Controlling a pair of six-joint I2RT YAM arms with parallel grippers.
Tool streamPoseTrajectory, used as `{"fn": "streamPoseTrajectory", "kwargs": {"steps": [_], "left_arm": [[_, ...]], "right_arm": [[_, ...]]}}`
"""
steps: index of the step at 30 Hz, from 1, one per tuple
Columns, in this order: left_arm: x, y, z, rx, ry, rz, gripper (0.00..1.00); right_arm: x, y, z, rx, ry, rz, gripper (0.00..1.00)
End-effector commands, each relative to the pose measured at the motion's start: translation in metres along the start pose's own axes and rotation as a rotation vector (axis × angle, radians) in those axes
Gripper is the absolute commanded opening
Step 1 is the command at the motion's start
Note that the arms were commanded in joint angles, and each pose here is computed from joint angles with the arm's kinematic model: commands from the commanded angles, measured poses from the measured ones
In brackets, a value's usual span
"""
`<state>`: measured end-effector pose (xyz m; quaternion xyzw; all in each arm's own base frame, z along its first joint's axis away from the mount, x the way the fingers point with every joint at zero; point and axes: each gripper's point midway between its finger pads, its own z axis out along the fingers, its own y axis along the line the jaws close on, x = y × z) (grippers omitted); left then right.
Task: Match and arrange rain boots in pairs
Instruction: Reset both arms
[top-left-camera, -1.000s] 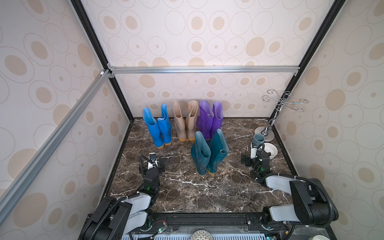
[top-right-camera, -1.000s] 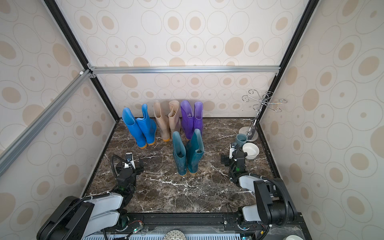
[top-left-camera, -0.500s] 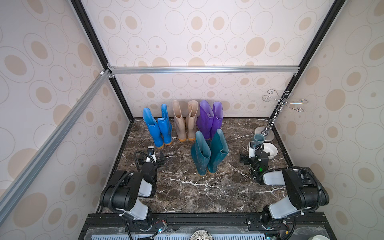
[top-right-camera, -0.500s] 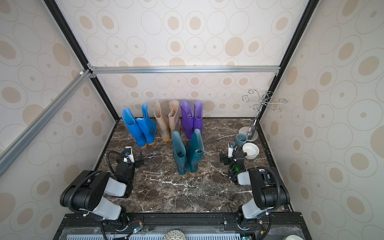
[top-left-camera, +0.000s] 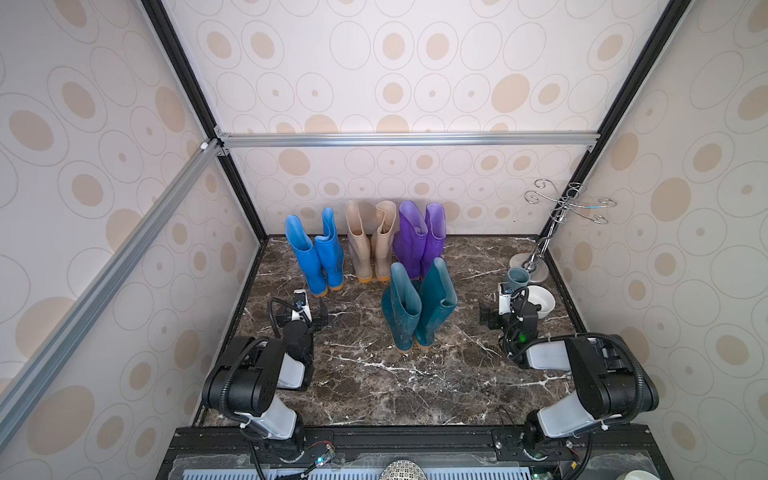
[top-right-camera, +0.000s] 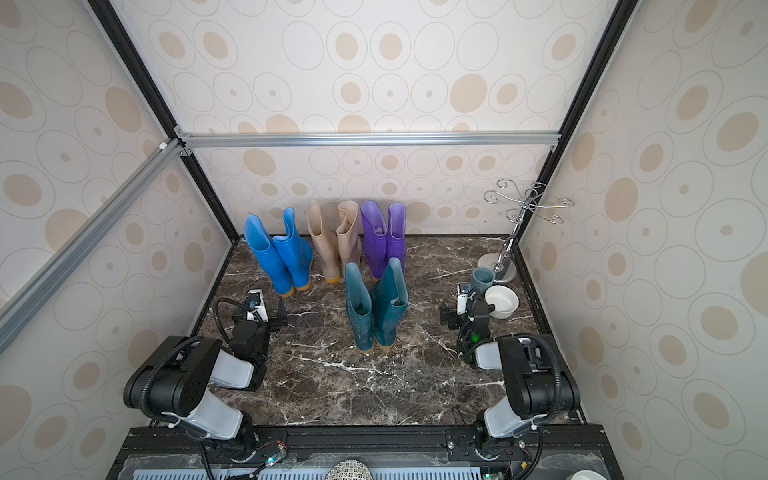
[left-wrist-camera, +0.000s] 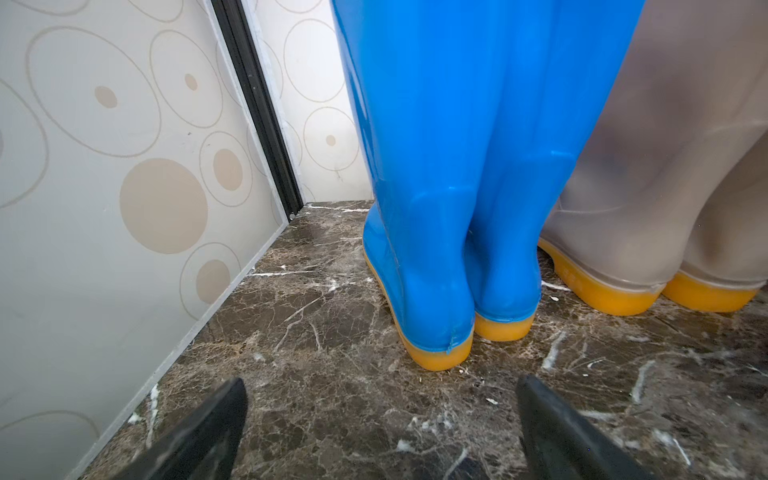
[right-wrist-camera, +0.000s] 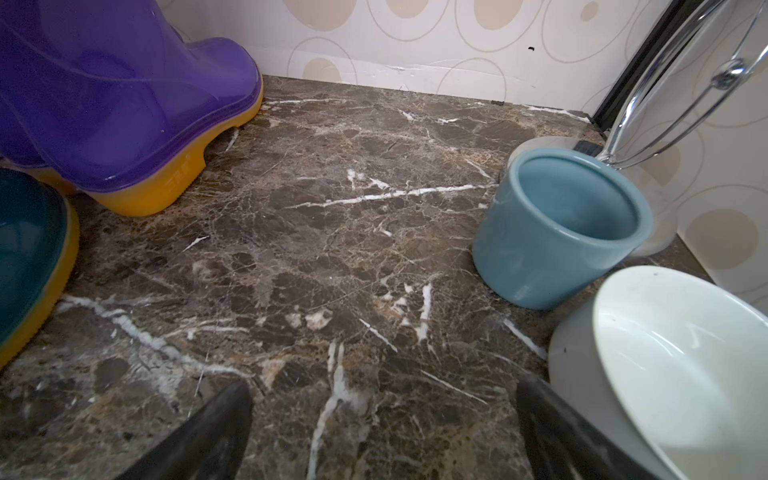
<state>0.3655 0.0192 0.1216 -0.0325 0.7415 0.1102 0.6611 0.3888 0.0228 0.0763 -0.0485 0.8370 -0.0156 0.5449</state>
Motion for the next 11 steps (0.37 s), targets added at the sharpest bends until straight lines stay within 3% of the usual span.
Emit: {"fn": "streamPoseTrajectory", "kwargs": {"steps": [1,11], "left_arm": [[-0.0104,0.0025,0.0068,-0.005,-0.027,-0.023,1.0],[-0.0115,0.0007,0.007,0.023,-0.032,-0.025,1.0]], "right_arm": [[-0.0113,-0.0024,0.0023,0.007,-0.022,0.004,1.0],[-0.0101,-0.0075,0.001,0.037,-0.019,0.014,1.0]]}}
